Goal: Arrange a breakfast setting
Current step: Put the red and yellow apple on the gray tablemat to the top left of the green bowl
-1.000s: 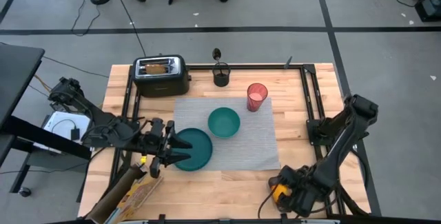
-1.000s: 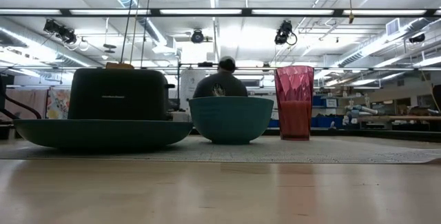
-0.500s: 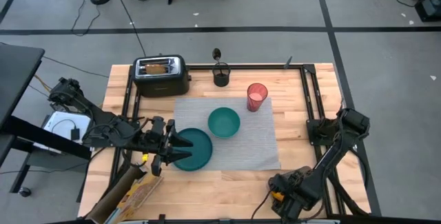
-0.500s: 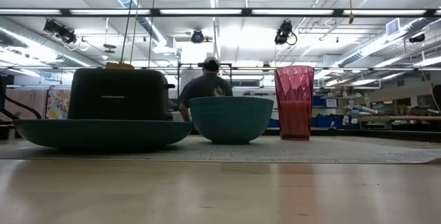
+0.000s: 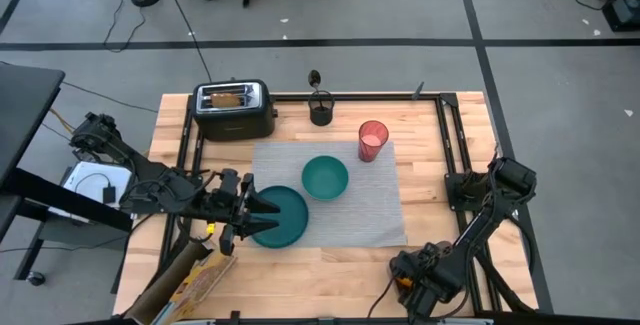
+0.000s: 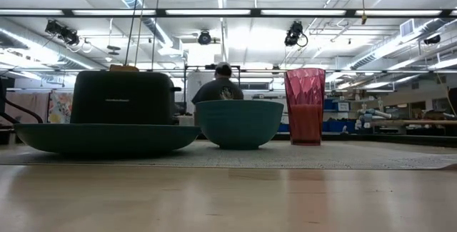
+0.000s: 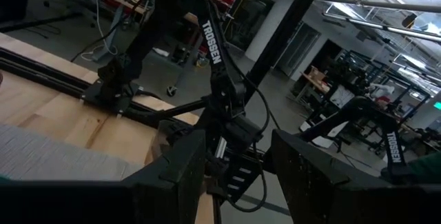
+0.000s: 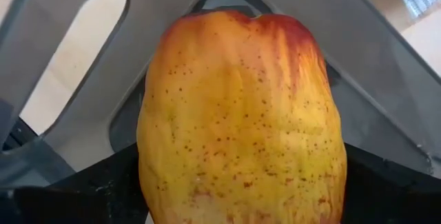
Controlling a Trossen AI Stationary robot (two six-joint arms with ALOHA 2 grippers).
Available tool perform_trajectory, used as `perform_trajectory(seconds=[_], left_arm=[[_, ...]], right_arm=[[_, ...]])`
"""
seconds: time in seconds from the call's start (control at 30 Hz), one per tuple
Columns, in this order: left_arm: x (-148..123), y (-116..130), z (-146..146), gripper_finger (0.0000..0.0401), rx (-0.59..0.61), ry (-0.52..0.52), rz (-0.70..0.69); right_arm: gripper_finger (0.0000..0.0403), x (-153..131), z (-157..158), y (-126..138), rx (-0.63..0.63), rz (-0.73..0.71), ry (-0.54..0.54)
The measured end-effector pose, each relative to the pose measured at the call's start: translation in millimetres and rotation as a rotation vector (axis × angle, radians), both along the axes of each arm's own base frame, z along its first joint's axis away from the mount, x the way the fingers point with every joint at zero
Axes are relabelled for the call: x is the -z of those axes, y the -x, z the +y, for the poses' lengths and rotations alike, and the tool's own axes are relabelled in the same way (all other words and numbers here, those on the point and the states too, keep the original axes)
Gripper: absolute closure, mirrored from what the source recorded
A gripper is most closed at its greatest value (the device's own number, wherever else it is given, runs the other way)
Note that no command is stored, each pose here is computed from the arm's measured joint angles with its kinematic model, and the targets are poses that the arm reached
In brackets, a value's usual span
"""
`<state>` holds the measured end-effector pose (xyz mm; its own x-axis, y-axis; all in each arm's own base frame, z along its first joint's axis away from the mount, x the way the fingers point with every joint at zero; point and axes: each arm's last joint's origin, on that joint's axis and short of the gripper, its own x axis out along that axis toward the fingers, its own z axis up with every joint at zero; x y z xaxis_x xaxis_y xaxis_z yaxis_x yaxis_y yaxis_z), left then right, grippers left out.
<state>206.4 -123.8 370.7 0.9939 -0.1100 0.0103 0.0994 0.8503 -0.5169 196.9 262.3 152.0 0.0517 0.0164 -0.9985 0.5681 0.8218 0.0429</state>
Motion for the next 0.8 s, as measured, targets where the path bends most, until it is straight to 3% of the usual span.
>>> perform_trajectory(seconds=[0.23,0.43,0.63,0.8], left_arm=[[-4,0,1,0.0227,-0.024,-0.07,-0.048],[-8,-3,8,0.0201,-0.09,-0.144,-0.083],[-10,-8,17,0.0136,-0.138,-0.264,-0.108],[-13,-12,25,0.0103,-0.192,-0.399,-0.13]], right_arm=[[0.0054,-11,-4,3,-0.016,0.016,-0.031],[0.0056,-59,-19,14,0.035,-0.008,-0.158],[0.0057,-118,-46,27,0.175,-0.156,-0.317],[0.0057,-153,-78,27,0.311,-0.366,-0.371]])
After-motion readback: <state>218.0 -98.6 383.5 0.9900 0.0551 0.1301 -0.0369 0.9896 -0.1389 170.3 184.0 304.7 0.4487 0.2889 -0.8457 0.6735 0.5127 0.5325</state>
